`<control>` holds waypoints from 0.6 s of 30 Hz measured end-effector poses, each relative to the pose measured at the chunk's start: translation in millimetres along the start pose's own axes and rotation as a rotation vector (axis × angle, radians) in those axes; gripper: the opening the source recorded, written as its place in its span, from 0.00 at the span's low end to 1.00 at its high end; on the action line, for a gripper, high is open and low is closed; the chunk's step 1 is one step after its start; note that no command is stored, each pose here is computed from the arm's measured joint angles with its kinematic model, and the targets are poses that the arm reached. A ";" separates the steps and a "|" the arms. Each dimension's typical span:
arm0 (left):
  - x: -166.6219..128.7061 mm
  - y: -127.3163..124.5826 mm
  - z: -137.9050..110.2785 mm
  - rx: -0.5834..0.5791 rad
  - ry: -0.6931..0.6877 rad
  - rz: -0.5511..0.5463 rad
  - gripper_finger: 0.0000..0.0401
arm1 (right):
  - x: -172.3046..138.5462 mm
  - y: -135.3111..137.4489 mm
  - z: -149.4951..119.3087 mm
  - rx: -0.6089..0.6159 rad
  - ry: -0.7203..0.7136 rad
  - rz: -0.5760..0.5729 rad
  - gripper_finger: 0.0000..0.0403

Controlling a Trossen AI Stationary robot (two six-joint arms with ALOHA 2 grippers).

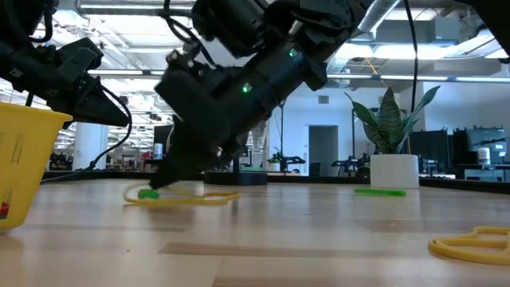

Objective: Pick and place items into bin
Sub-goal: Put the yellow rubber band into the yellow bin

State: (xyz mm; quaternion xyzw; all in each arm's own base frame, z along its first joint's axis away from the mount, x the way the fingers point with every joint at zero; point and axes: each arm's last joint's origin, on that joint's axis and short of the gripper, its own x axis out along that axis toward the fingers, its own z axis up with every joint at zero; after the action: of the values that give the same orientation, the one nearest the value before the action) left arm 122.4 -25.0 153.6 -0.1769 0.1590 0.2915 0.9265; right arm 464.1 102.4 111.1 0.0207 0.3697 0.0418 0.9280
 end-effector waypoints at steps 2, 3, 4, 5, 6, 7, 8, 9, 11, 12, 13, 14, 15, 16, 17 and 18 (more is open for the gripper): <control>0.0 0.0 0.0 0.000 0.000 0.000 0.07 | -2.4 7.9 4.6 -0.006 -0.042 0.037 0.02; 0.0 0.0 0.0 0.000 0.000 0.000 0.07 | -6.1 12.2 8.0 -0.011 -0.059 0.049 0.02; 0.0 0.0 0.0 0.000 0.000 0.000 0.07 | -9.3 17.0 14.0 -0.015 -0.089 0.065 0.01; 0.0 0.0 0.0 0.000 0.000 0.000 0.07 | -12.2 22.0 21.9 -0.020 -0.128 0.080 0.01; 0.1 0.0 0.0 0.000 0.000 0.000 0.07 | -17.1 26.5 28.9 -0.029 -0.154 0.090 0.01; 0.0 0.0 0.0 -0.001 0.000 0.000 0.07 | -22.8 30.6 35.2 -0.043 -0.172 0.097 0.01; 0.0 0.0 0.0 -0.001 0.000 0.000 0.07 | -27.1 36.1 44.3 -0.056 -0.213 0.111 0.01; 0.0 0.0 0.0 0.000 0.000 0.000 0.07 | -31.0 41.0 53.8 -0.060 -0.272 0.133 0.01; 0.0 -0.3 0.3 -0.003 -0.002 -0.002 0.07 | -39.1 50.4 68.3 -0.064 -0.365 0.185 0.01; 0.0 -0.3 0.4 -0.004 -0.003 -0.002 0.07 | -42.5 56.3 74.0 -0.071 -0.402 0.221 0.00; 0.0 -0.3 0.5 -0.004 -0.003 -0.002 0.07 | -45.9 62.6 78.4 -0.085 -0.435 0.260 0.00; 0.0 -0.3 0.4 -0.004 -0.003 -0.001 0.07 | -49.3 69.2 82.4 -0.104 -0.466 0.295 0.01; 0.0 -0.3 0.4 -0.004 -0.004 0.000 0.07 | -52.3 74.7 85.3 -0.116 -0.494 0.317 0.01; 0.0 -0.2 0.3 -0.003 -0.003 0.000 0.07 | -54.7 80.0 86.9 -0.121 -0.515 0.329 0.01; 0.0 -0.1 0.2 -0.001 -0.002 0.001 0.07 | -56.3 85.0 87.1 -0.125 -0.524 0.339 0.01; 0.0 -0.1 0.2 -0.001 -0.002 0.001 0.07 | -57.5 89.5 86.5 -0.130 -0.528 0.347 0.00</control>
State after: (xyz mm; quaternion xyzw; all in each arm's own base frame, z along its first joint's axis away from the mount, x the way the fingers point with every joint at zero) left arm 122.5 -25.0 153.8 -0.1772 0.1578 0.2921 0.9265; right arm 476.4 185.6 219.4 0.0342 0.1037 0.2164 0.9702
